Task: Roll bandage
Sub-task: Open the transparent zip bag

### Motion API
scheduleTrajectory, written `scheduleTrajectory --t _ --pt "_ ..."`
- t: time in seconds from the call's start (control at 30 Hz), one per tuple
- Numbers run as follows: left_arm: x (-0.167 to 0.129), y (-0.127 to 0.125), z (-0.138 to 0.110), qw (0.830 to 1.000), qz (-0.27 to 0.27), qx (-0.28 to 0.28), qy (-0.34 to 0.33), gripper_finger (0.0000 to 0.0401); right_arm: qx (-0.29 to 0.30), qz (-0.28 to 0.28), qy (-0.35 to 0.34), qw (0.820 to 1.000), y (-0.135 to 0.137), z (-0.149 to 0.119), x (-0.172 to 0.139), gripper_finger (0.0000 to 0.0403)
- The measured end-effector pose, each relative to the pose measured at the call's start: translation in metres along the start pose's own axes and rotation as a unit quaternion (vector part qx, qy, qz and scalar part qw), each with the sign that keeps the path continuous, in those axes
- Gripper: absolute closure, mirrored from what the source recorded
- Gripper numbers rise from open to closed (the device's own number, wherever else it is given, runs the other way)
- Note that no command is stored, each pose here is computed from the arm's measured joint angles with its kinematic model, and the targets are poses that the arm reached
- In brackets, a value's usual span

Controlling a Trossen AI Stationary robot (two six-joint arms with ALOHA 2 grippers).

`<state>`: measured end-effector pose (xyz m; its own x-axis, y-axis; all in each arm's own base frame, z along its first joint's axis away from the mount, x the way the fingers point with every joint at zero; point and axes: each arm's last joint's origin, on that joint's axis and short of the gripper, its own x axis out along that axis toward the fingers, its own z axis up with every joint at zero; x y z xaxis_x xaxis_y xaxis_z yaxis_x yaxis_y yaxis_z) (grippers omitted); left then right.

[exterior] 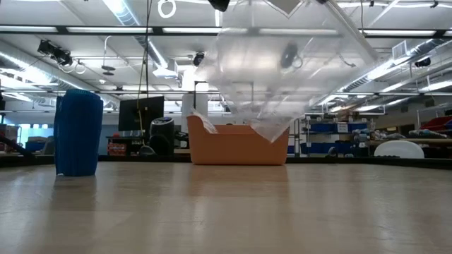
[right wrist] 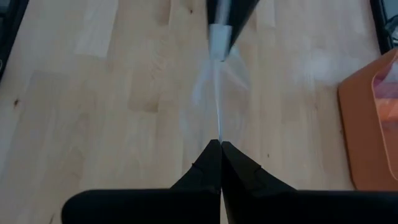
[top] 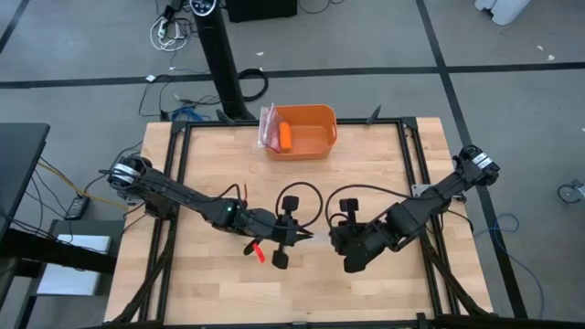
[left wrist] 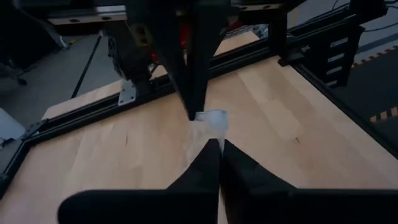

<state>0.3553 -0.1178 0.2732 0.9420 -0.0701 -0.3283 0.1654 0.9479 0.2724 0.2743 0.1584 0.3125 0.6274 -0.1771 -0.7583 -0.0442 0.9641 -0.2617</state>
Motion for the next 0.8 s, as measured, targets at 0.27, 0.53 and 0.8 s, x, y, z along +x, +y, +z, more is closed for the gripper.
scheduleTrajectory --t 0.27,0.53,0.8 --pt "0.000 0.004 0.000 0.998 0.061 -0.011 0.009 0.0397 0.002 -0.023 -0.009 1.000 -0.004 0.000 -0.003 0.0365" --pt "0.000 0.008 -0.015 0.997 0.078 -0.023 -0.012 0.0399 0.025 -0.065 -0.026 0.997 -0.015 -0.012 -0.037 0.0301" --pt "-0.017 0.008 -0.041 0.992 0.085 -0.038 -0.086 0.0400 0.043 -0.111 -0.074 0.990 -0.011 -0.045 -0.034 0.0297"
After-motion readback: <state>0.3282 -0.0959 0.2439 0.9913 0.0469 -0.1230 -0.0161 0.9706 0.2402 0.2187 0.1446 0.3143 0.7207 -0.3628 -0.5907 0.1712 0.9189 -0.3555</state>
